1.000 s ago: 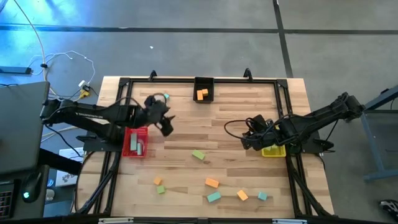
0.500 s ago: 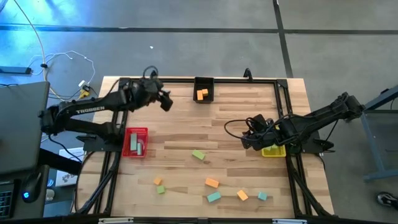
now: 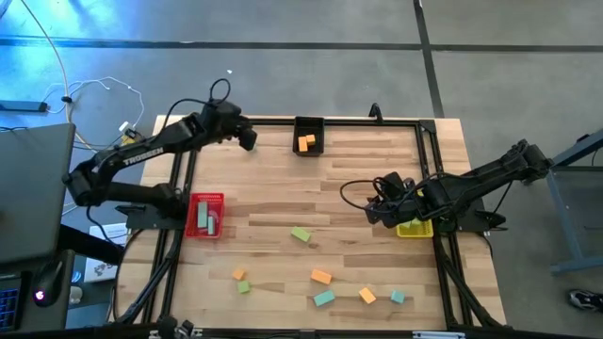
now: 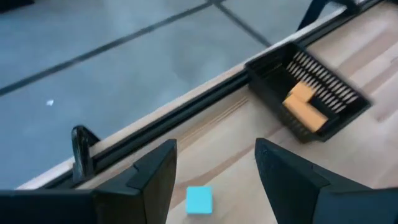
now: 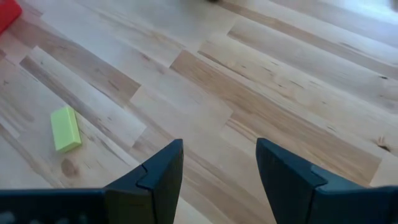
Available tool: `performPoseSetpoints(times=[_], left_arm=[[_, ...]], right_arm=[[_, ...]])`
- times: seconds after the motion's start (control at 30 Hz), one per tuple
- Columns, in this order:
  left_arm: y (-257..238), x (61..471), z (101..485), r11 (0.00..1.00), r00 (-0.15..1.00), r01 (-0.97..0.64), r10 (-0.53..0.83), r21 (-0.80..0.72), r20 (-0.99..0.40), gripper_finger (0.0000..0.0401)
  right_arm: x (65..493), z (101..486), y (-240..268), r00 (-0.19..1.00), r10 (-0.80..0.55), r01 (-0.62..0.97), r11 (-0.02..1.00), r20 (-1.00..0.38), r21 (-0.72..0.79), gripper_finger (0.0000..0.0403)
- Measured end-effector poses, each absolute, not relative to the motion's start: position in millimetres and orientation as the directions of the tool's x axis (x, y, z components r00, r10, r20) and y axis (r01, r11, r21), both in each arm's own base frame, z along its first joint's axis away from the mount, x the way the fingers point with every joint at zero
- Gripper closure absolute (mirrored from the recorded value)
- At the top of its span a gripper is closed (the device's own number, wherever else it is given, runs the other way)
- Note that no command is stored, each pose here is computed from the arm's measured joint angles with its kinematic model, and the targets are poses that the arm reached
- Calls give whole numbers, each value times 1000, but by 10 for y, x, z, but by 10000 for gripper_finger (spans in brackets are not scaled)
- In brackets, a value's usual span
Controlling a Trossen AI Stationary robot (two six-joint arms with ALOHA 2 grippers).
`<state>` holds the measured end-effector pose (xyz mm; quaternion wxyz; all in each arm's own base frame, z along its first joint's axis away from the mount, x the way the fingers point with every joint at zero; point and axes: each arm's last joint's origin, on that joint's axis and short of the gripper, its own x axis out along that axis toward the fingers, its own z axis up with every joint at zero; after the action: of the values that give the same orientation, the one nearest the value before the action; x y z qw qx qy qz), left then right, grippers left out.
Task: Sort & place blocks by color
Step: Put the blue block into the red bin
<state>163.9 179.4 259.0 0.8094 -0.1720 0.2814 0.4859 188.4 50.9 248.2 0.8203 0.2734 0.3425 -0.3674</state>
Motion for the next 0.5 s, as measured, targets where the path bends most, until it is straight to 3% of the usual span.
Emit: performPoseSetpoints(times=[0.5], left_arm=[[2068, 1798, 1998, 473, 271, -881, 540, 22, -797, 199]], right_arm=[[1884, 2483, 509, 496, -416, 791, 578, -763, 199, 215]])
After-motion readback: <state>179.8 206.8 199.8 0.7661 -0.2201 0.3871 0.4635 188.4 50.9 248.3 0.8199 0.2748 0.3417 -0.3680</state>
